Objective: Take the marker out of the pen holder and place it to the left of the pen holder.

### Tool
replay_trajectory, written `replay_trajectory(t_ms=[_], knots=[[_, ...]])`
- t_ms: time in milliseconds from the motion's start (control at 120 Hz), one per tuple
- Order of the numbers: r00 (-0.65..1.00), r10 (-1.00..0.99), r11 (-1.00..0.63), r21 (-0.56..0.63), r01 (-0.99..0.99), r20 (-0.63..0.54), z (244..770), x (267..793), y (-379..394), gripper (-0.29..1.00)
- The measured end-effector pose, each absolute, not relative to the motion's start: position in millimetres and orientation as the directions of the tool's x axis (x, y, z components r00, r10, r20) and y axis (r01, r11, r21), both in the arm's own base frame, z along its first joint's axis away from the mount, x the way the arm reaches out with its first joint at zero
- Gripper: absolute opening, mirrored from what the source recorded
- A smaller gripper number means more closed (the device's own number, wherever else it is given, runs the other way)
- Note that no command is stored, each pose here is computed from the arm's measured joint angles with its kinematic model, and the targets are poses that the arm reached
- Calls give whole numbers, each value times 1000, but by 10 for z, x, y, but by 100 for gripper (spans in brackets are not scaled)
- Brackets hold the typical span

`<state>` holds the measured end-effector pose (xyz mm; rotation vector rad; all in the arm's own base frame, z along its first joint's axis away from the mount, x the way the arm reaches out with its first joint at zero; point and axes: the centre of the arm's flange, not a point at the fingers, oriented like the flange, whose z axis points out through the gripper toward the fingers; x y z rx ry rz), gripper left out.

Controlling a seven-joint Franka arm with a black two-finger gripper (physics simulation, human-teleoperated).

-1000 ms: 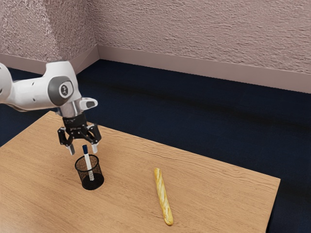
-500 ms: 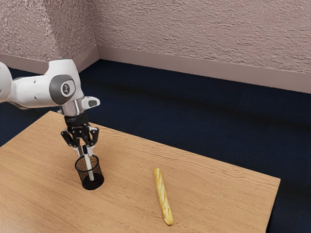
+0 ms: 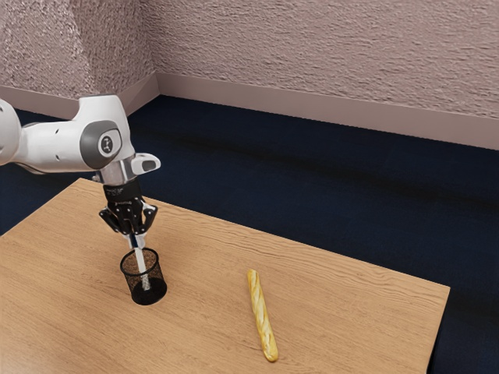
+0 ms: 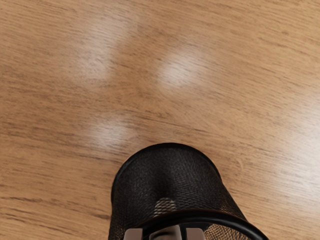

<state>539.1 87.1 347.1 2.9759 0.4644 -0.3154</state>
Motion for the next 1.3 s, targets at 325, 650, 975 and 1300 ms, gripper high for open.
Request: replay_trajectory(t_ms=[325, 650, 975, 1300], knots=[[960, 267, -961, 53, 272, -85, 4306, 5438, 861, -7], [922, 267, -962, -124, 242, -278, 4741, 5228, 915, -7], [673, 361, -932, -217, 291, -645, 3340, 4805, 2248, -7], [600, 232, -969, -125, 214, -766, 2576, 4696, 2446, -6]])
